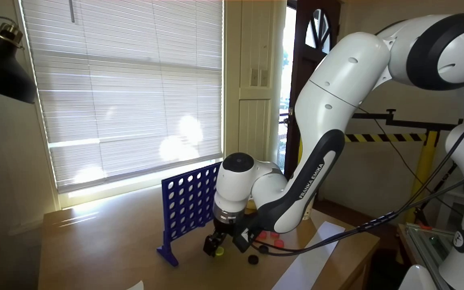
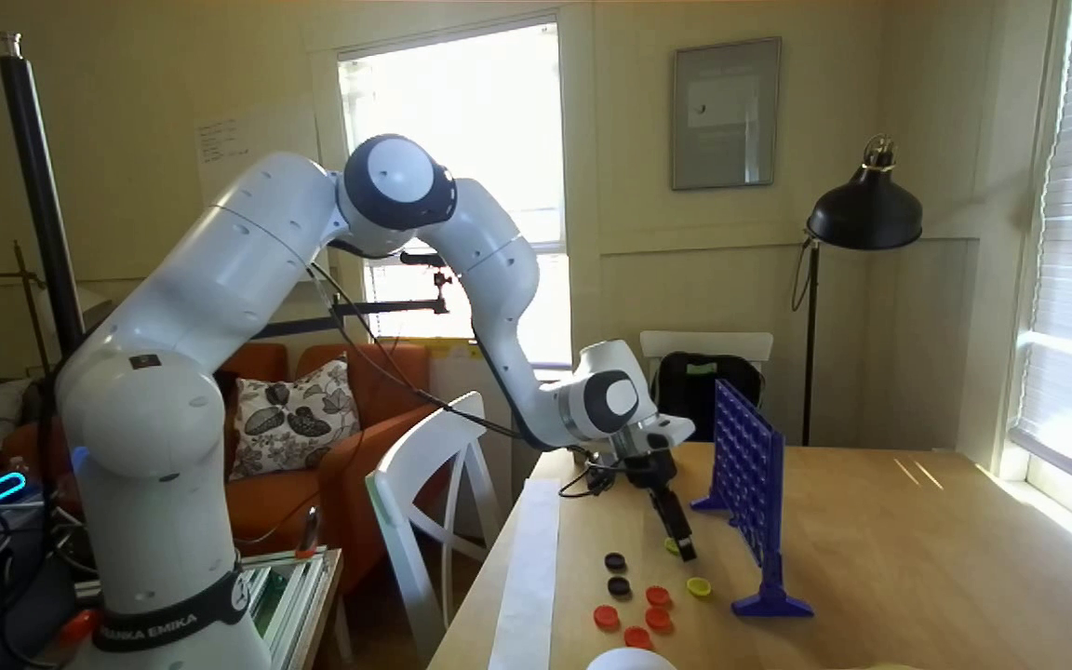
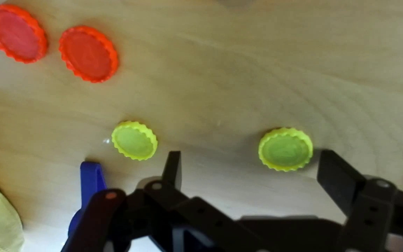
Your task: Place one yellow ring in the fifth line of the blue object
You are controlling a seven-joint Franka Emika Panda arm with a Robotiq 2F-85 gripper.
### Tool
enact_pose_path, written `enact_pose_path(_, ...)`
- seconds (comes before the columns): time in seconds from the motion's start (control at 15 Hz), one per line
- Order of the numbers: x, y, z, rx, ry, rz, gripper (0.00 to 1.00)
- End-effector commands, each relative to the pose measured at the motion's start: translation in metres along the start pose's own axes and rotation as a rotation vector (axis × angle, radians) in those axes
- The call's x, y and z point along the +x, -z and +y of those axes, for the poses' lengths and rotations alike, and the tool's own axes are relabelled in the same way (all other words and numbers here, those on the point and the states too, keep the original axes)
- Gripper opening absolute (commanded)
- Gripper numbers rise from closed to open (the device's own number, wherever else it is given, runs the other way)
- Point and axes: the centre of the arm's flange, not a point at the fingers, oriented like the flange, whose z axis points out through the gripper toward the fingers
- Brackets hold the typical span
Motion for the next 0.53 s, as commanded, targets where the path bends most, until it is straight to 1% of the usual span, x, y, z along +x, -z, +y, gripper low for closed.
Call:
enact_pose_path(0.0,-0.0028,-0.0054,0.0063,0.028,0.019,0.046,1.0)
enact_pose_path(0.47,0.0011,-0.007,0.0018,0.108,0.058,0.076,1.0)
